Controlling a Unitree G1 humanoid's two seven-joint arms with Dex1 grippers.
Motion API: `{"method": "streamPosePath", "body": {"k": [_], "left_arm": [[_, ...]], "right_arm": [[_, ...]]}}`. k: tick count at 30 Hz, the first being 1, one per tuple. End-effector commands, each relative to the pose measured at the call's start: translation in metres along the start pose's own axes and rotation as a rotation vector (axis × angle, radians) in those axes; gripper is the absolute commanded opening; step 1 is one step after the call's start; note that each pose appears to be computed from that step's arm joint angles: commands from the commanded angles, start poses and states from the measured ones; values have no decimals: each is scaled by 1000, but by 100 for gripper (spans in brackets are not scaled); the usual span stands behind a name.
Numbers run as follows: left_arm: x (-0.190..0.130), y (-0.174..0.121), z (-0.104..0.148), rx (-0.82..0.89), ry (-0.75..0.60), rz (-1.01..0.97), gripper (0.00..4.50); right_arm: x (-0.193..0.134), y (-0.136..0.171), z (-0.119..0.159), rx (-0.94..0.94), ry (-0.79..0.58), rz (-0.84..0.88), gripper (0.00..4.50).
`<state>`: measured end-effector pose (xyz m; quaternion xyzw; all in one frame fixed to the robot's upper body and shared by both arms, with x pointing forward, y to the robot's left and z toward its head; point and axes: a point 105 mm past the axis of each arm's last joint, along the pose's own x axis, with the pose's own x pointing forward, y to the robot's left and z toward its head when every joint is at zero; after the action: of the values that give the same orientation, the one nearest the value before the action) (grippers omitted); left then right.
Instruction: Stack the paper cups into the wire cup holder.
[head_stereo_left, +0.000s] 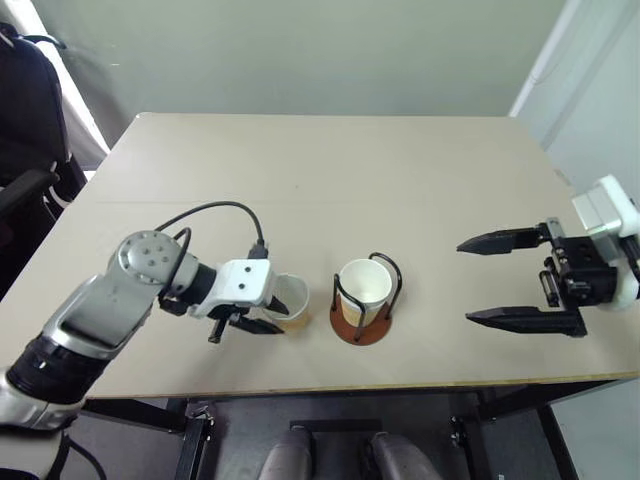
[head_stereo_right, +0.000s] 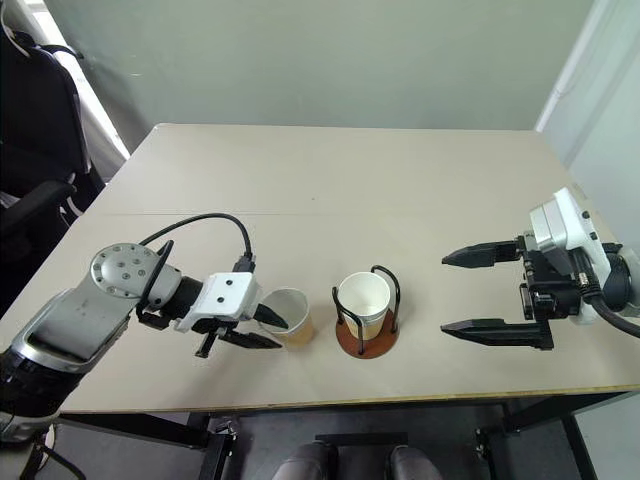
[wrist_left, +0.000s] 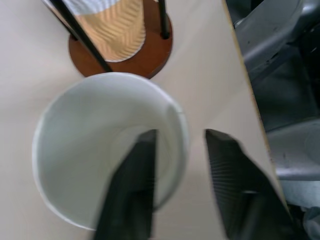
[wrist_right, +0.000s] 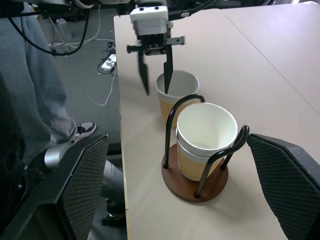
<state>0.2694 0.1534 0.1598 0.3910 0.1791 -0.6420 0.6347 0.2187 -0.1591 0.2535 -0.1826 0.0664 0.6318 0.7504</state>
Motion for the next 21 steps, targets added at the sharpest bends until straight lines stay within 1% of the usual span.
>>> {"method": "streamPosePath", "body": {"k": [1,2,9,11,13,15,17,19,21], "left_arm": [[-5,8,1,31,7,12,21],[-6,9,0,29,7,13,2],[-15,11,9,34,-40,7,2],[-24,14,23,46,-100,10,2],[-40,22,46,71,-182,34,2],[-66,44,73,125,-252,118,2],[-83,59,93,179,-295,164,2],[-94,69,112,242,-330,180,2],[-99,77,130,306,-366,167,2]], "right_arm": [[-4,0,10,-58,-4,-32,450],[-5,-1,10,-59,-4,-34,450],[-6,-4,9,-70,1,-43,450],[-8,-4,9,-77,4,-49,450],[-11,-5,11,-86,6,-60,450],[-15,-8,17,-94,-14,-78,450],[-18,-8,20,-96,-27,-80,450],[-19,-7,19,-95,-22,-81,450],[-19,-9,16,-95,-7,-96,450]]}}
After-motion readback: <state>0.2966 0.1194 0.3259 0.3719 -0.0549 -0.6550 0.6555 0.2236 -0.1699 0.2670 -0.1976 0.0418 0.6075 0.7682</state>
